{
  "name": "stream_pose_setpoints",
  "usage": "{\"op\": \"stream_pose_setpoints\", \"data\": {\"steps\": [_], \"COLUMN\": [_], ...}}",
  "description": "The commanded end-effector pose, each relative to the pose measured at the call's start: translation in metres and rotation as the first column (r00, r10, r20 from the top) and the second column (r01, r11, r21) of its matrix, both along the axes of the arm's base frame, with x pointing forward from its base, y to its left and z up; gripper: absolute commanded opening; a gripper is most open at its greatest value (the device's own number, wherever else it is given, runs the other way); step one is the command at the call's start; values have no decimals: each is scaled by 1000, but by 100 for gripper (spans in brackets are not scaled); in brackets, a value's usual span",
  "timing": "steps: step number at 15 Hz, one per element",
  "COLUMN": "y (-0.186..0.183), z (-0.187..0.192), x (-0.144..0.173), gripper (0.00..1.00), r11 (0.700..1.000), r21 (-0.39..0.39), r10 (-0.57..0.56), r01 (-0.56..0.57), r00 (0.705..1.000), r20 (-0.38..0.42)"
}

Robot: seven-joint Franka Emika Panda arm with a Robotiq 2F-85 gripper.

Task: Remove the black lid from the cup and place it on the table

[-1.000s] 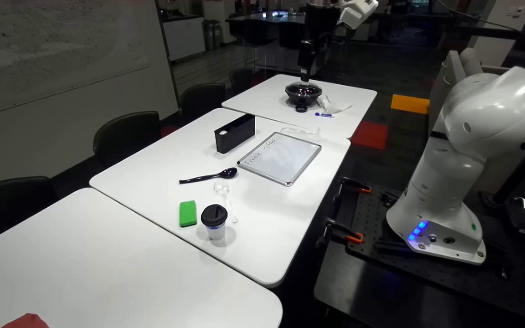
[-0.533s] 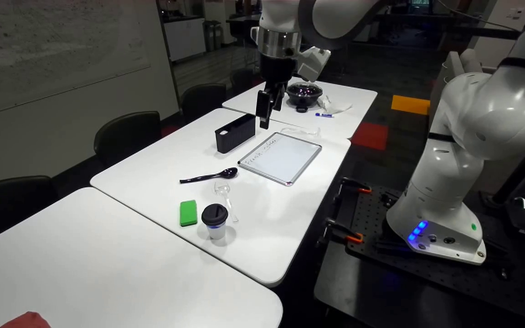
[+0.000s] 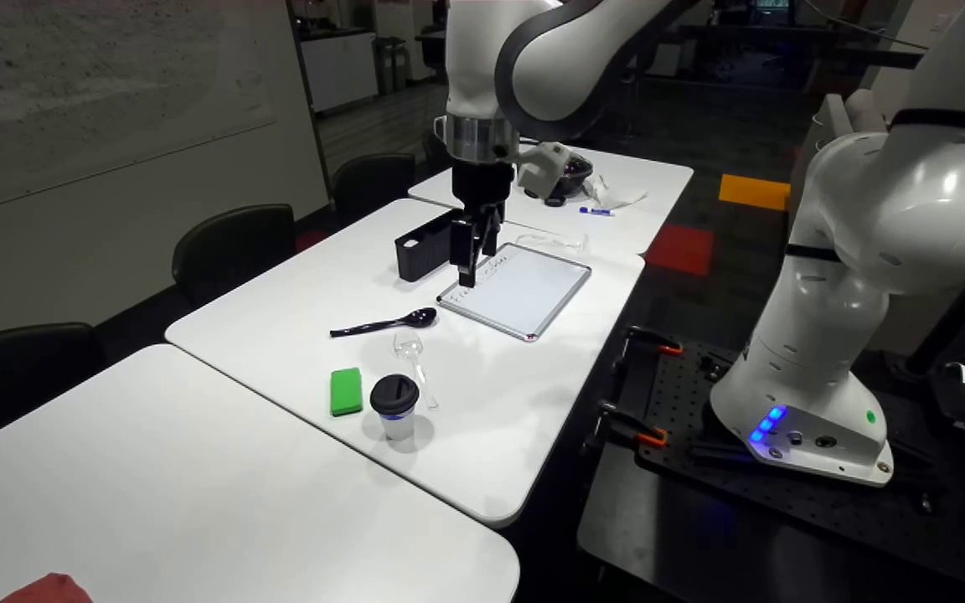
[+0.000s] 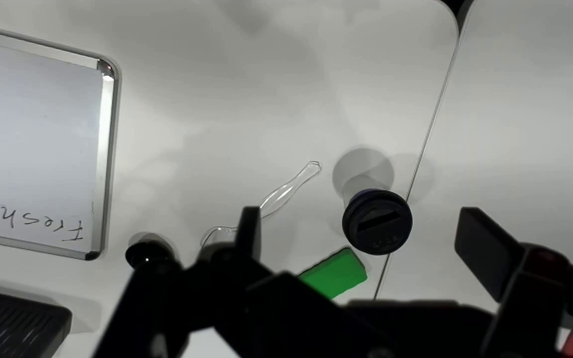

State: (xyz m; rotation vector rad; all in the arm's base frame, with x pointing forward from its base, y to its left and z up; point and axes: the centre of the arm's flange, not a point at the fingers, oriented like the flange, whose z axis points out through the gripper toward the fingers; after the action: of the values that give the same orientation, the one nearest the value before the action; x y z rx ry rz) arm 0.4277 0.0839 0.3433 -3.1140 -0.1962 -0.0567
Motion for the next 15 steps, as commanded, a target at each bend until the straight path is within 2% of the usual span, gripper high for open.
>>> {"op": "stream_pose_setpoints", "data": {"steps": [1, 2, 7, 8, 11, 15], "y": [0, 0, 17, 20, 32, 51], "z": [1, 2, -45, -55, -92, -129], "x": [1, 1, 40, 45, 57, 70], "gripper": [100, 100, 100, 100, 100, 100], "r11": [1000, 1000, 997, 996, 992, 989], "r21": [0, 1, 20, 32, 72, 61], "r10": [0, 0, -76, -86, -111, -138], "r01": [0, 0, 73, 82, 101, 131], "r00": [1000, 1000, 986, 984, 982, 984], "r20": [2, 3, 147, 156, 150, 114]}}
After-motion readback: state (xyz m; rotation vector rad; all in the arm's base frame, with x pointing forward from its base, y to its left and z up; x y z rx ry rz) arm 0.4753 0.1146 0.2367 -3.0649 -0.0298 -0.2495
